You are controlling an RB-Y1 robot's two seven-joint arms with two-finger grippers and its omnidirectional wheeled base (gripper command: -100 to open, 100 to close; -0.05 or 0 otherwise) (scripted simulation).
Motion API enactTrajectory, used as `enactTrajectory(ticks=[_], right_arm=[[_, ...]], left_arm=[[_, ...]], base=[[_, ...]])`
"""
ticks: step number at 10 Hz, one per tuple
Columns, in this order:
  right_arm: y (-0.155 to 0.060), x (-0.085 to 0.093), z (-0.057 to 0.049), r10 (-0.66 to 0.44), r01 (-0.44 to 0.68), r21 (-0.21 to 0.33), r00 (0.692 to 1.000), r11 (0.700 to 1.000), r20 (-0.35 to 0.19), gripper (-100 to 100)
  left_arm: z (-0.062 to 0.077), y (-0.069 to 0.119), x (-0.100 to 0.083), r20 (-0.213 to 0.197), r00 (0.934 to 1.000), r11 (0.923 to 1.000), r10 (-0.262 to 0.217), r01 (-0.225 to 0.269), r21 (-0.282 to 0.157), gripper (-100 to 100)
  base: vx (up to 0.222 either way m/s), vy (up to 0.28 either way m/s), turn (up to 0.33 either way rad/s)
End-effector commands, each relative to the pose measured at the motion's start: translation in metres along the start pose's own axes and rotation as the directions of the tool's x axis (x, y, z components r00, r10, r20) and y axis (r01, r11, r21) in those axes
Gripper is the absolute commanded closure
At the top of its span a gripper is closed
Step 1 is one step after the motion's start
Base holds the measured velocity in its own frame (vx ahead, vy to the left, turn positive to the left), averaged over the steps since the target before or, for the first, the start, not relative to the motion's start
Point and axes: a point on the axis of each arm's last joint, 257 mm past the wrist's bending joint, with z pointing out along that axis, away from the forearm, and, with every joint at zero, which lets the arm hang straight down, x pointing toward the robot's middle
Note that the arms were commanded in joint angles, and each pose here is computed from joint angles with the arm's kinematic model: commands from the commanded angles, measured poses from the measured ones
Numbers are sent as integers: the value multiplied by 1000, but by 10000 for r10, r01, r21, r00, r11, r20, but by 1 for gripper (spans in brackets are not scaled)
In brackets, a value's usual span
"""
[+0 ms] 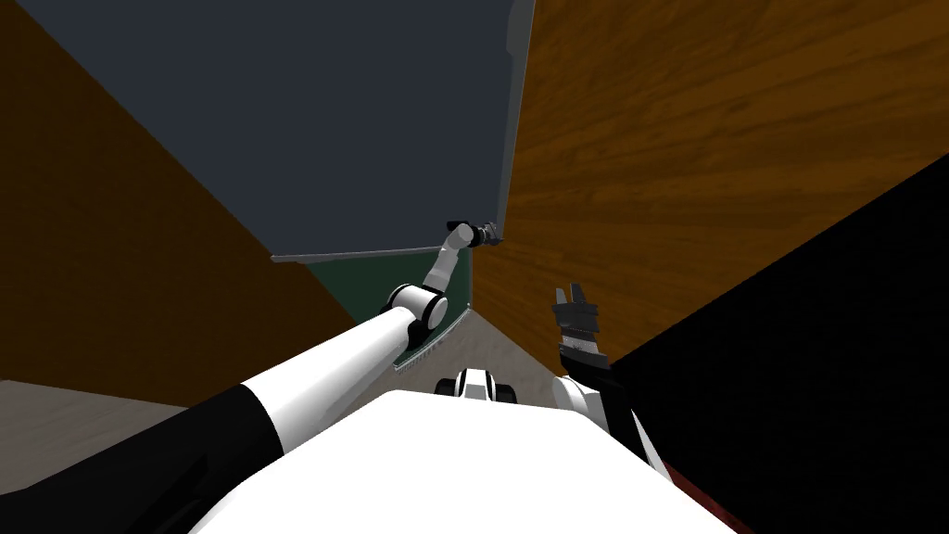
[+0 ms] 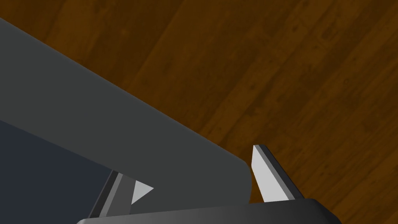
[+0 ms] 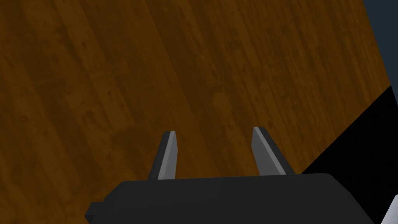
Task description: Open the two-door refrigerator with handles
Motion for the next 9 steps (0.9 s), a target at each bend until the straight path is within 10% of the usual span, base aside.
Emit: enactTrajectory(ticks=[1, 6, 9], right_arm=[[0, 0, 0, 2, -2, -2, 10000, 10000, -1, 0], [0, 0, 0, 1, -1, 0, 10000, 10000, 0, 0], [0, 0, 0, 0, 0, -1, 10000, 10000, 0, 0]], left_arm=[[-3, -3, -5, -105, 9998, 9997, 155, -157, -184, 100], [-11, -8, -23, -148, 9985, 9973, 527, -534, -509, 100], [-11, -7, -9, -628, 9980, 9985, -28, -6, -544, 100]], base=[[-144, 1, -77], [-118, -2, -69], [-79, 3, -18]])
